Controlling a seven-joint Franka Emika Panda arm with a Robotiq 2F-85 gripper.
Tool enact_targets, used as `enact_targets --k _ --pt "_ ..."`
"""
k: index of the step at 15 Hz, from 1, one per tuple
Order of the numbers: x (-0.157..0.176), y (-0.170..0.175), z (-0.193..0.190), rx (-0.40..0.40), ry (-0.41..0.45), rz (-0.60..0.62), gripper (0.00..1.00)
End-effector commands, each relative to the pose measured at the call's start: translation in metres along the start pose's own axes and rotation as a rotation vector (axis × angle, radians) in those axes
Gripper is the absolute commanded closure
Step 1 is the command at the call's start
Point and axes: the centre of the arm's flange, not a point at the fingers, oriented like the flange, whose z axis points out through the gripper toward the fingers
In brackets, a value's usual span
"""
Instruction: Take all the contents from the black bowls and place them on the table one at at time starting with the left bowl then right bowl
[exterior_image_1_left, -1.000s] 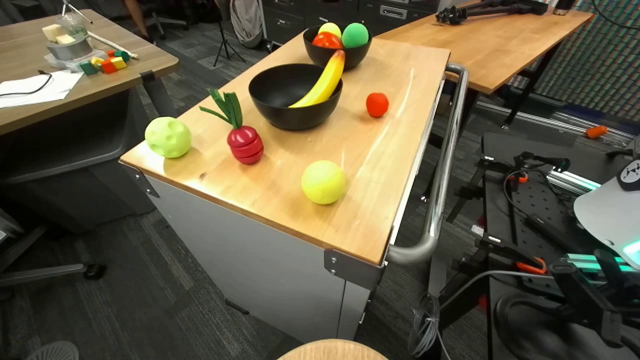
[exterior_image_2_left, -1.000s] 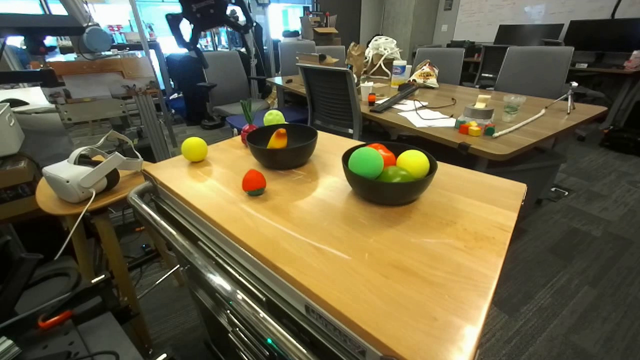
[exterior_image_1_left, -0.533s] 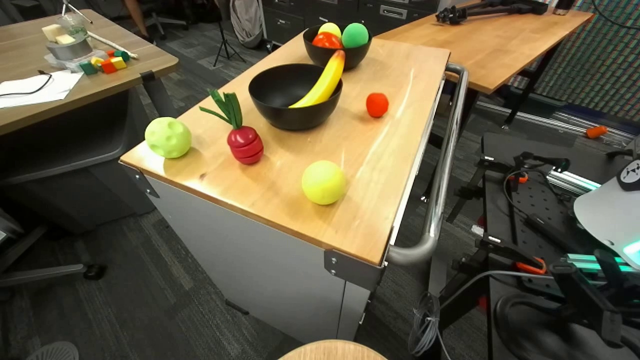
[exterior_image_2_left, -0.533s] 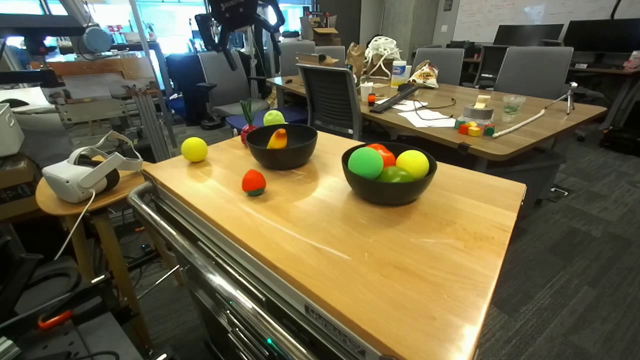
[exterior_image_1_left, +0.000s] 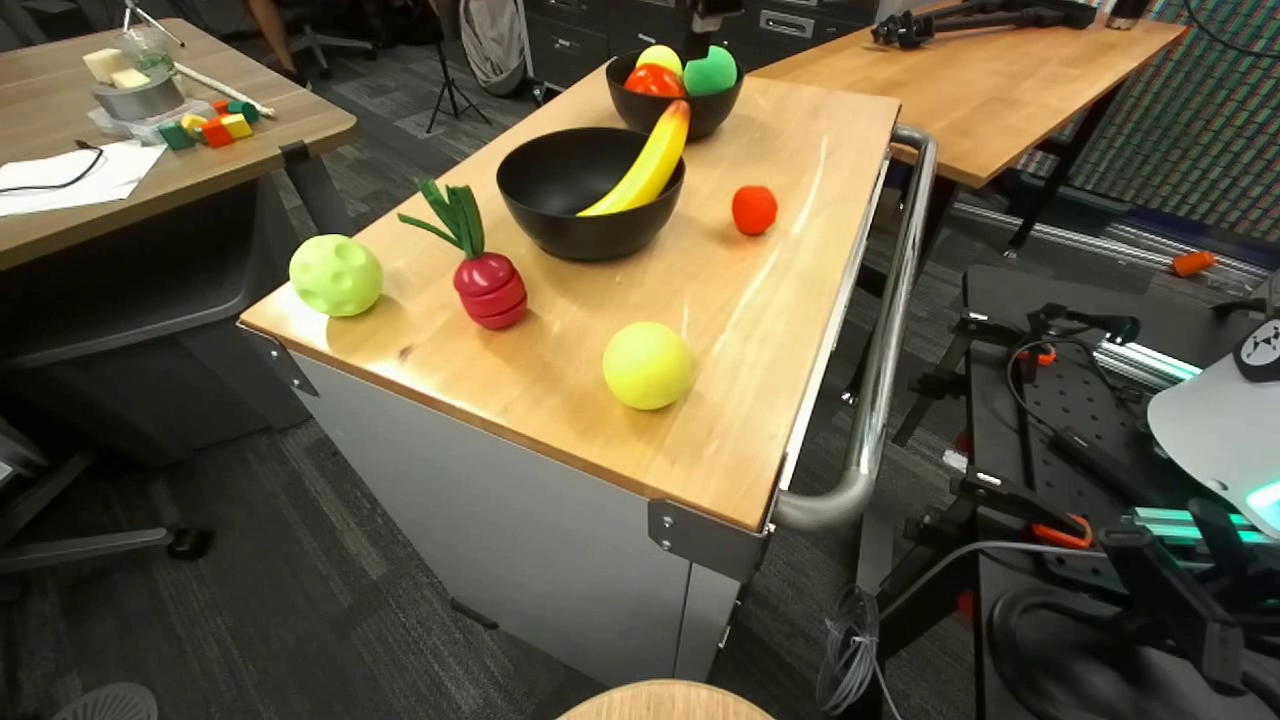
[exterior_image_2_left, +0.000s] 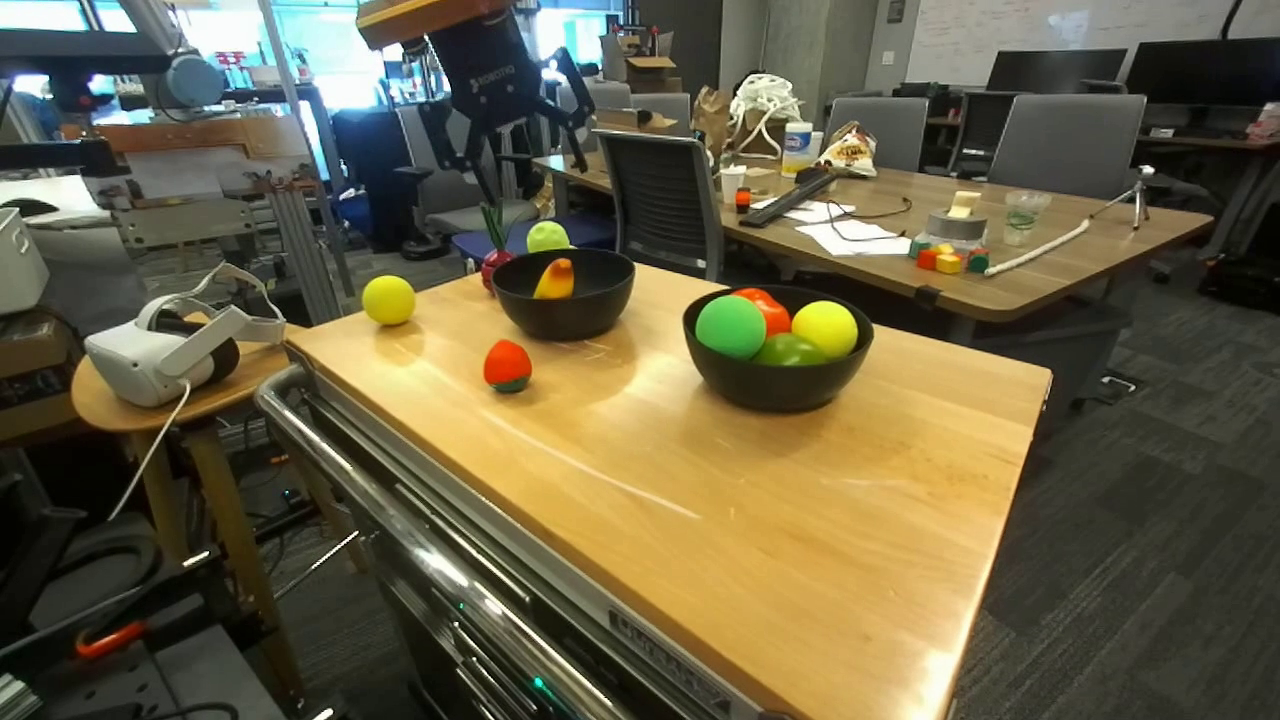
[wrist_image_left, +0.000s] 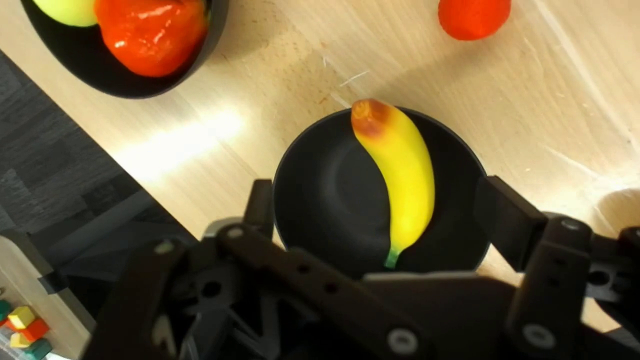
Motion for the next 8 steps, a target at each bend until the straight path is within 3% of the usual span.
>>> enact_targets --k 1,8 --pt "0.000 0.007 0.019 0.040 -0.001 0.058 0.00" --pt "-0.009 0.008 0.055 0.162 -0.037 0.157 0.00"
